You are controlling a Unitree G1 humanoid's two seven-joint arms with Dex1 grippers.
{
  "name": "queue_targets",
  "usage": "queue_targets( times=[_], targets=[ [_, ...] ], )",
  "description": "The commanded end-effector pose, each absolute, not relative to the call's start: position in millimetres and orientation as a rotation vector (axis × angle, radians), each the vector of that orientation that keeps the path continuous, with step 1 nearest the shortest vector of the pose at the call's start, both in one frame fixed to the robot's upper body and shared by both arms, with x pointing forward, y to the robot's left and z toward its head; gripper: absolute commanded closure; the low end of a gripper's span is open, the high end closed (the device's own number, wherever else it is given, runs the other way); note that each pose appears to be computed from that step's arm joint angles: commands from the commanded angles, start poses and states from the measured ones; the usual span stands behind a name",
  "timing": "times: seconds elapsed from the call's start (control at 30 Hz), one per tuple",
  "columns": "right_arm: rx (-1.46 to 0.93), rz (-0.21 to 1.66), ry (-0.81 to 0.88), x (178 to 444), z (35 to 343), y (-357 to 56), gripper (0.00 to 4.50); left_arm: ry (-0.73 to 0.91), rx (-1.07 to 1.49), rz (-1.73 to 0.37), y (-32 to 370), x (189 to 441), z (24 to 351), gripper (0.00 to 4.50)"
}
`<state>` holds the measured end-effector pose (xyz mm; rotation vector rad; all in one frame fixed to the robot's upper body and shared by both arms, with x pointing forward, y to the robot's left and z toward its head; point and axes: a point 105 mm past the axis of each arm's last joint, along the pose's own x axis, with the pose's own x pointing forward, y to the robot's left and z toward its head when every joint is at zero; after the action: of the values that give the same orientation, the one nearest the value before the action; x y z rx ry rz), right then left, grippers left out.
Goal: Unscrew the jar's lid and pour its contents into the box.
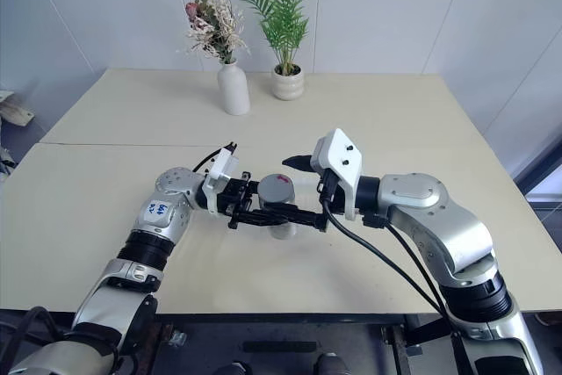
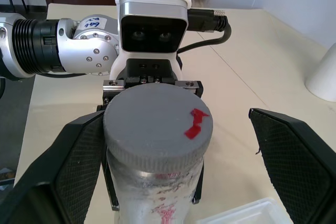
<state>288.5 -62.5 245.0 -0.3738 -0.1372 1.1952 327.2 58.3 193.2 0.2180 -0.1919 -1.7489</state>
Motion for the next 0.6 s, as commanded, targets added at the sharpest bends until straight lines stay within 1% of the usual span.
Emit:
queue_targets(
  times=[0.03, 0.33, 0.6],
  targets=[
    [-0.389, 1.089, -0.174, 294.3, 258.4, -81.9, 0.03, -0.23, 0.242, -1.767, 61.8, 323.4, 201.2, 2.44],
    [-0.394, 1.058, -0.147, 291.8, 254.7, -92.2, 0.03, -0.227, 0.244, -1.762, 62.3, 324.4, 201.1, 2.44],
    [-0.405, 1.062, -0.106, 278.5, 249.1, -102.2, 0.03, -0.225, 0.245, -1.748, 63.7, 327.6, 201.3, 2.44]
  ],
)
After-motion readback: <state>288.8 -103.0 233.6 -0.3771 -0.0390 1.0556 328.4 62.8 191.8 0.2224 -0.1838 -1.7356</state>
